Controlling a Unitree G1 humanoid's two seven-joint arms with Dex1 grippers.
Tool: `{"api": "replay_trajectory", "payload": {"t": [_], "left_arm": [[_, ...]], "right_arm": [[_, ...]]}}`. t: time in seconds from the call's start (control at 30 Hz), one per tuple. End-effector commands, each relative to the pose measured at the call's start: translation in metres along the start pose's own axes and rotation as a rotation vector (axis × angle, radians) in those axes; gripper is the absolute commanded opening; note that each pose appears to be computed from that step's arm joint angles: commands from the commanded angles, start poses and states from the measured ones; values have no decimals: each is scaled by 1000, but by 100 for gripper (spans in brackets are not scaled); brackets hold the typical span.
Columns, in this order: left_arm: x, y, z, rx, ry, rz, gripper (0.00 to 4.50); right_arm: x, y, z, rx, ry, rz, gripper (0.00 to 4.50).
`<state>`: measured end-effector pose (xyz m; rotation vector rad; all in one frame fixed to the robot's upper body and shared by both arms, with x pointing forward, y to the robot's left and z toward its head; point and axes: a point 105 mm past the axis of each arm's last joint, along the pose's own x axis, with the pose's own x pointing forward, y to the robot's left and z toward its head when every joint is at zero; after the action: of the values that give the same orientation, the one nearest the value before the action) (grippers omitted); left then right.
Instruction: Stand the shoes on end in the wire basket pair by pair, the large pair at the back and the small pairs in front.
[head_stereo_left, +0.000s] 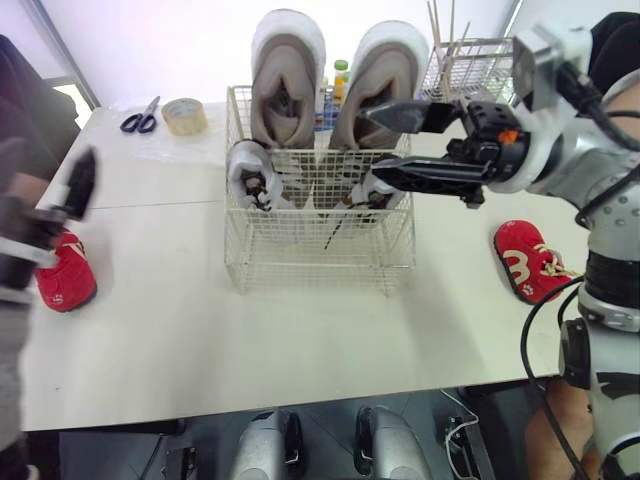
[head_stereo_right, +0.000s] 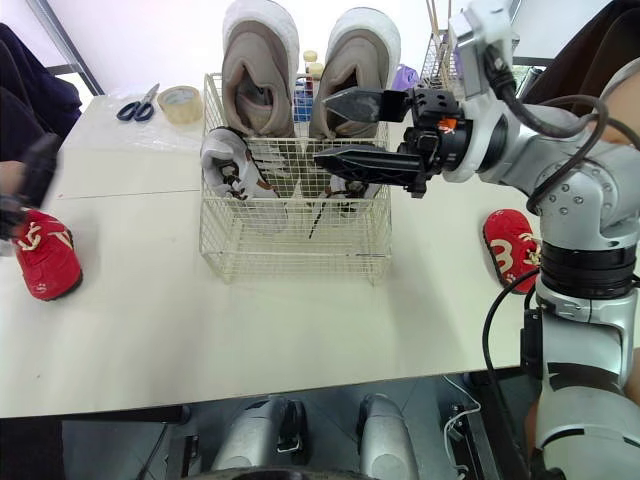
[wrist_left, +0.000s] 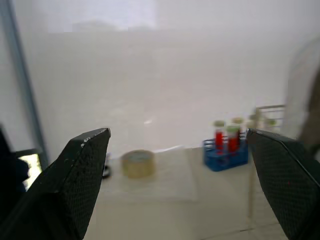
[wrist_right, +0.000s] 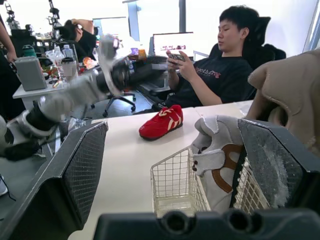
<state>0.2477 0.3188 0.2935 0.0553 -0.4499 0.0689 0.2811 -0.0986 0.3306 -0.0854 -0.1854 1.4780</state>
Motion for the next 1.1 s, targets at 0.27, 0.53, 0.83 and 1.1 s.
{"api": "replay_trajectory", "payload": {"t": [0.27,0.53,0.83,1.1], "left_arm": [[0,128,-17,20,569,558,448],[-8,158,-85,-53,826,616,448],[-3,149,-157,-103,945,581,448],[5,147,-168,-78,944,581,448]], "right_arm": [[8,1,11,-65,-29,58,450],[3,2,8,-63,6,32,450],[-4,9,13,-88,26,-27,450],[-9,14,15,-90,33,-80,450]]}}
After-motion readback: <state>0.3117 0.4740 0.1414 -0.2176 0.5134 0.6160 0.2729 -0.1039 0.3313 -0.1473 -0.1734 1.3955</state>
